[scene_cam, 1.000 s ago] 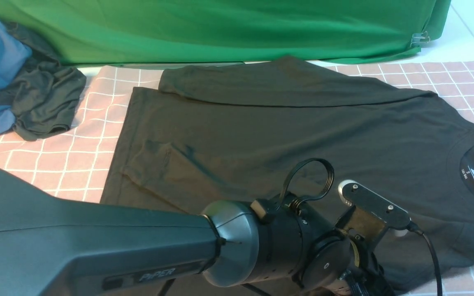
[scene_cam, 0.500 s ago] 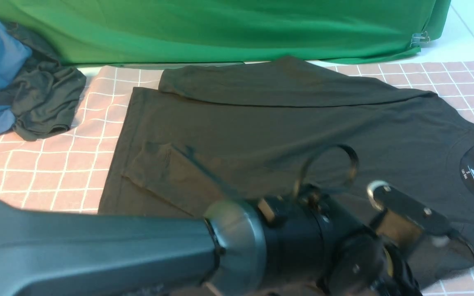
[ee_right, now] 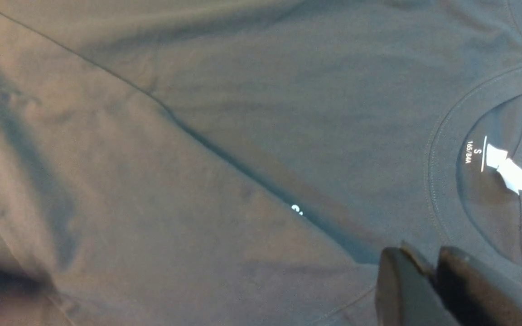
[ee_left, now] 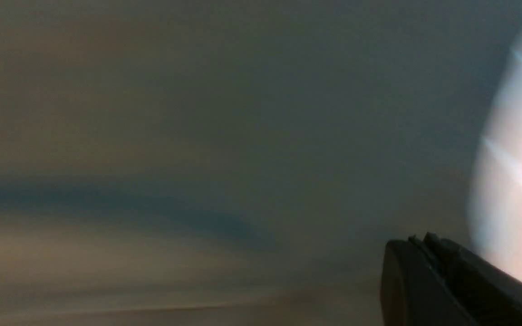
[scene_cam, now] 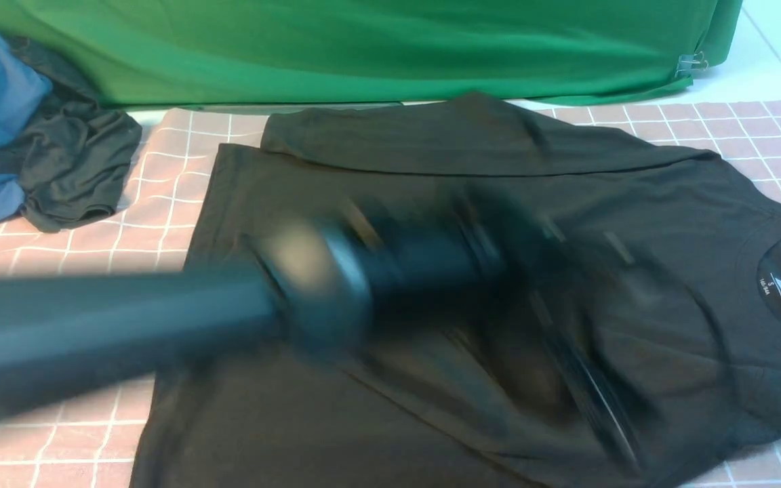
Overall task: Fold a long-sleeved shirt over a pink coffee tablecloth.
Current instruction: 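Fold the left side of the dark shirt inward over its body with the left gripper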
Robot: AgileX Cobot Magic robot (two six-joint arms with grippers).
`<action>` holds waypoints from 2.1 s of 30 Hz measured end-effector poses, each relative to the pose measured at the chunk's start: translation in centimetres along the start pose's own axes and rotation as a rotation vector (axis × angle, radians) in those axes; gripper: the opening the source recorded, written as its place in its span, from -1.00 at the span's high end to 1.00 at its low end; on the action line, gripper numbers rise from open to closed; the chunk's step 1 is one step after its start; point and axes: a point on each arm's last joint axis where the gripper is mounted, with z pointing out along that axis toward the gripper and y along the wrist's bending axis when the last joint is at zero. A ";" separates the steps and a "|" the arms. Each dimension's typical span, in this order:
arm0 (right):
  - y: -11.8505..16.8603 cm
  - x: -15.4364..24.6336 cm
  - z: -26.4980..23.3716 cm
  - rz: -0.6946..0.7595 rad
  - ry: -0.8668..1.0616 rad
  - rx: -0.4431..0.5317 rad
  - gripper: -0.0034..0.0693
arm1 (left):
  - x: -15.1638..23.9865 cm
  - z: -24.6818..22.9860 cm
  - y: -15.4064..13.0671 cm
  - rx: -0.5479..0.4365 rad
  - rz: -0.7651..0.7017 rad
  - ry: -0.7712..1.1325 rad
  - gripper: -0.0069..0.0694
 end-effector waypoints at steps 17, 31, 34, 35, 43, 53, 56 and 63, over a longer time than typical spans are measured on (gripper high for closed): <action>0.1 0.3 0.0 0.002 0.036 -0.007 0.51 | -7.0 -1.1 31.5 -0.274 -0.700 -0.350 0.63; 0.1 0.3 0.0 0.006 0.036 -0.007 0.51 | -8.7 8.2 37.6 -0.308 -0.654 -0.547 -0.27; 0.1 0.3 0.0 0.007 0.037 -0.007 0.51 | -8.5 9.6 37.9 -0.313 -0.632 -0.541 -0.30; 0.1 0.3 0.0 0.007 0.037 -0.007 0.51 | -8.6 9.7 38.0 -0.313 -0.630 -0.543 -0.30; 0.1 0.3 0.0 0.011 0.037 -0.007 0.52 | -8.4 10.3 37.8 -0.296 -0.573 -0.520 0.58; 0.1 0.4 0.0 0.014 0.044 -0.008 0.51 | -9.5 5.6 35.9 -0.236 -0.487 -0.472 0.79; 0.1 0.4 0.0 0.014 0.044 -0.008 0.51 | -9.9 3.0 35.2 -0.228 -0.472 -0.475 0.79; 0.1 0.4 0.0 0.015 0.044 -0.008 0.51 | -9.4 -0.3 33.2 -0.156 -0.491 -0.359 0.79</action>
